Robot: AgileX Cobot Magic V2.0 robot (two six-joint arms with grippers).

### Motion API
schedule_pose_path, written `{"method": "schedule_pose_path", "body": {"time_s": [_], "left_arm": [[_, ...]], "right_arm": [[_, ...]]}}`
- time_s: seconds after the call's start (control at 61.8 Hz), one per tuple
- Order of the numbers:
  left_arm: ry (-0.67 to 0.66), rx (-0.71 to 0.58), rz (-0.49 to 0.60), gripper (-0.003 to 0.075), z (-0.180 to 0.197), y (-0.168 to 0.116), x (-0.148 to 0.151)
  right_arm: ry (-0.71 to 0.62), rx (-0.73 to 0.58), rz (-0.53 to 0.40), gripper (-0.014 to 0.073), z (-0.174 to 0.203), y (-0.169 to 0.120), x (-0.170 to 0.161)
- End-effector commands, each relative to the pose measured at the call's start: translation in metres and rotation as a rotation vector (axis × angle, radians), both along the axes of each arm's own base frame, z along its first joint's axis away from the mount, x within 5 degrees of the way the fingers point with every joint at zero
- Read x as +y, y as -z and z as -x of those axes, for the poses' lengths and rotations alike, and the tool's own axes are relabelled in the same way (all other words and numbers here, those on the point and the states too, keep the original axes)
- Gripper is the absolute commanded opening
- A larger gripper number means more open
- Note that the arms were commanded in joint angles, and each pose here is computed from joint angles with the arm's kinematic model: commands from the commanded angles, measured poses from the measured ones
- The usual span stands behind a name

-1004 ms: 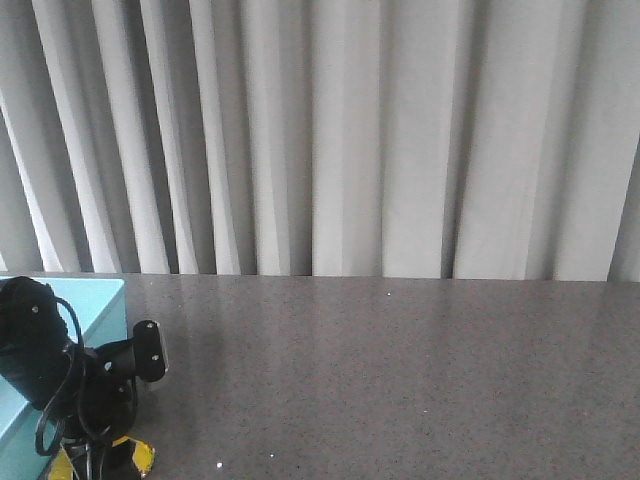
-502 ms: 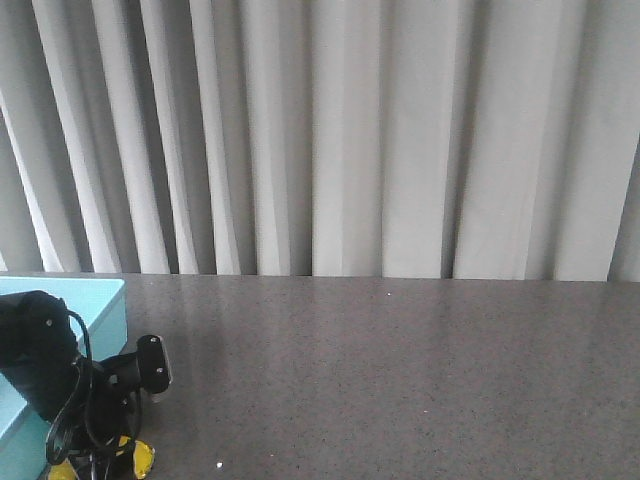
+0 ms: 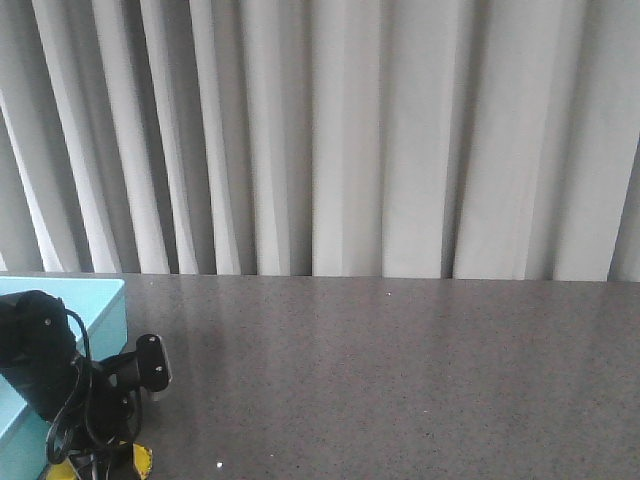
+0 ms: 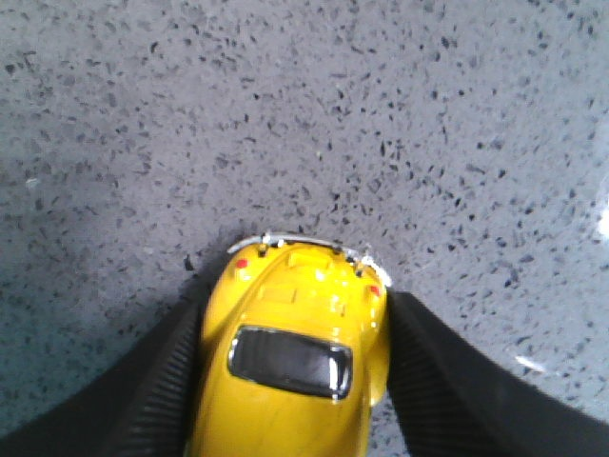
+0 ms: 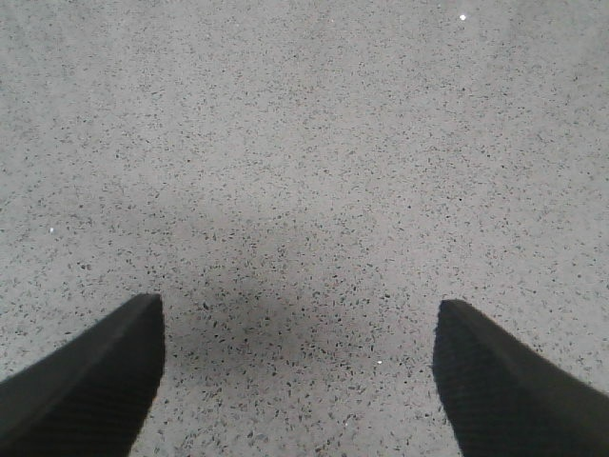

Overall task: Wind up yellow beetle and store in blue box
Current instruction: 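Lift the beetle with the left gripper over the blue box, then lower the beetle into the box and open the left gripper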

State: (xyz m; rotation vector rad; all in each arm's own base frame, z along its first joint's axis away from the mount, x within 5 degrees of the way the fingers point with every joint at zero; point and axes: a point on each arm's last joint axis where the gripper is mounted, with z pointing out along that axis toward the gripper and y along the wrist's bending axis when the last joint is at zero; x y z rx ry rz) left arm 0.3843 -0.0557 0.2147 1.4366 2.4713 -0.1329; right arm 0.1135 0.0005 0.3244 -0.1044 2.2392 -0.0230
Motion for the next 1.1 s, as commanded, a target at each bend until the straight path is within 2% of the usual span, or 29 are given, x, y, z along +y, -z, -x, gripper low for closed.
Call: {"method": "schedule_pose_path", "body": {"time_s": [0.0,0.227,0.324,0.421,0.55,0.664,0.761,0.842,1.084], "left_arm": [[-0.03,-0.133,0.084,0.0221,0.001,-0.046,-0.008],[-0.038,-0.233,0.29,0.0221,0.007,-0.114,-0.022],[-0.036,-0.268,0.332,0.0221,0.013,-0.142,-0.024],[-0.112,-0.306,0.355,0.0221,0.019,-0.172,-0.021],[-0.228,-0.375,0.311,0.0221,0.024,-0.201,-0.011],[-0.34,-0.437,0.217,0.0221,0.027,-0.218,0.002],[-0.466,-0.471,0.102,0.0221,0.027,-0.224,0.018],[-0.578,-0.48,0.06,0.0221,0.027,-0.225,0.034],[-0.773,-0.447,0.078,0.0221,0.025,-0.22,0.089]], "right_arm": [[0.001,-0.083,0.005,0.0561,-0.003,-0.012,0.0],[0.001,-0.083,0.005,0.0561,-0.003,-0.012,0.0],[0.001,-0.083,0.005,0.0561,-0.003,-0.012,0.0],[0.001,-0.083,0.005,0.0561,-0.003,-0.012,0.0],[0.001,-0.083,0.005,0.0561,-0.003,-0.012,0.0],[0.001,-0.083,0.005,0.0561,-0.003,-0.012,0.0],[0.001,-0.083,0.005,0.0561,-0.003,-0.012,0.0],[0.001,-0.083,0.005,0.0561,-0.003,-0.012,0.0],[0.001,-0.083,0.005,0.0561,-0.003,-0.012,0.0]]}}
